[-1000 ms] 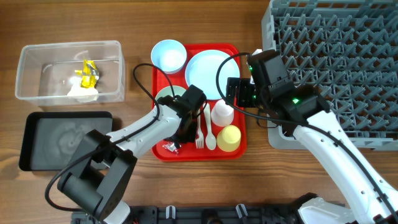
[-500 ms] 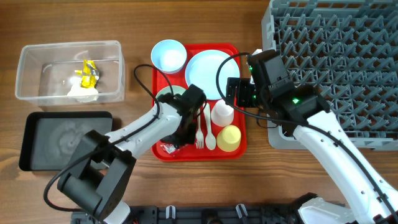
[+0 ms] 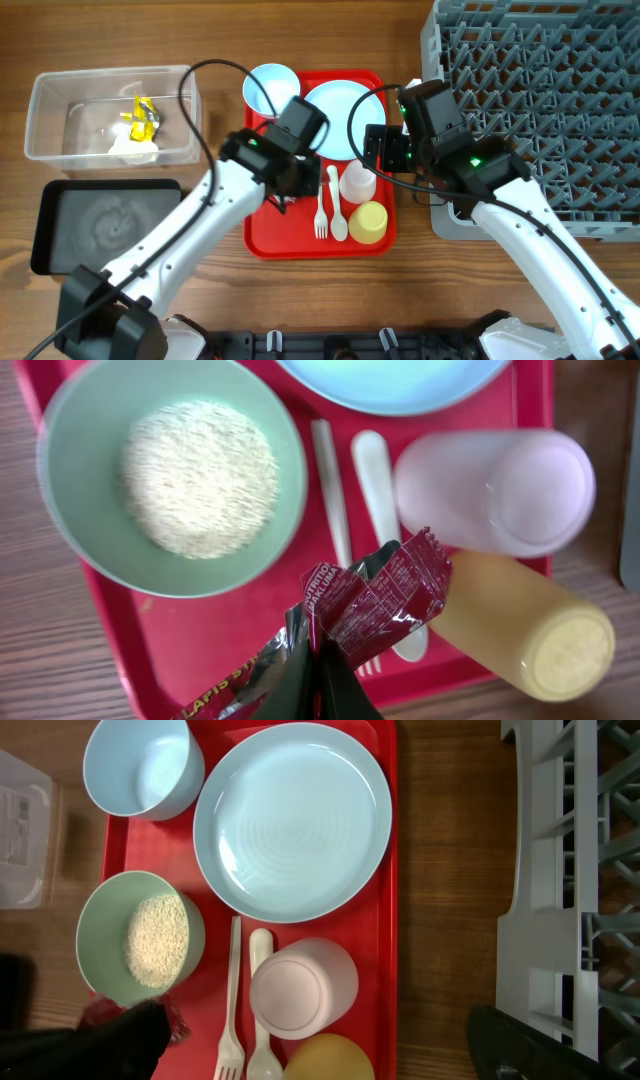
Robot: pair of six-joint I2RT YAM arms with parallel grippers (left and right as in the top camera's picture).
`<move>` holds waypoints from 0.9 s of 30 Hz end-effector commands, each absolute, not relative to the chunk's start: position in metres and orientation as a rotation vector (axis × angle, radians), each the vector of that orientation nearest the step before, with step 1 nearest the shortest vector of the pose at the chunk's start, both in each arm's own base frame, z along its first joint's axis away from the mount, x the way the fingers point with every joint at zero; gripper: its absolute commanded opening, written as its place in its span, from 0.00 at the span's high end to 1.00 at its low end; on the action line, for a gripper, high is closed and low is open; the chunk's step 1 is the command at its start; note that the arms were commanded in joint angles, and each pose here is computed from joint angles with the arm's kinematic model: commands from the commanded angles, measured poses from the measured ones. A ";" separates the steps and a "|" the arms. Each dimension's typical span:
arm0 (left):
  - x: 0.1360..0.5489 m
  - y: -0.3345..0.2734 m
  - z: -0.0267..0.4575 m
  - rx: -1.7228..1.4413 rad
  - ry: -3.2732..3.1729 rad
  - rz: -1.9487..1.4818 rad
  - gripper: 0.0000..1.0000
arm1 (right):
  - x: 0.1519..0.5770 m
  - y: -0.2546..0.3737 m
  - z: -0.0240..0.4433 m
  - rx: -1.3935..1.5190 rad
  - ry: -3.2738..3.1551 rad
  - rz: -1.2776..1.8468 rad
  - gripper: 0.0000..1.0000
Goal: Sort waste into correct bins and load items into the dishwasher rack
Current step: 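Carry the red wrapper to the clear bin and release it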
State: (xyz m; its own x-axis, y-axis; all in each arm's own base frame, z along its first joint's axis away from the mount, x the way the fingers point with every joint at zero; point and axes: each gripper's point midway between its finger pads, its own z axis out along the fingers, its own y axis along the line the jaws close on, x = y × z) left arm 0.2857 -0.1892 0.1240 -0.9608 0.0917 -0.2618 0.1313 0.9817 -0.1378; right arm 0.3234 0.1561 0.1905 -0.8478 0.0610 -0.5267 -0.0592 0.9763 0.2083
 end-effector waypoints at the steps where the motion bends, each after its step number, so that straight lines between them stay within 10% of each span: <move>1: 0.309 -0.155 0.132 0.020 2.825 -0.152 0.96 | 0.325 0.154 0.193 0.024 2.553 0.287 0.00; 19: 0.431 0.075 0.187 -0.749 2.260 -0.097 0.93 | 0.325 0.154 0.193 0.026 2.553 0.288 0.00; 24: 0.430 0.083 0.188 -0.768 2.248 -0.089 0.25 | 0.325 0.155 0.193 0.033 2.555 0.295 0.00; 27: 0.429 0.083 0.187 -0.770 2.254 -0.089 0.11 | 0.325 0.155 0.193 0.033 2.555 0.294 0.00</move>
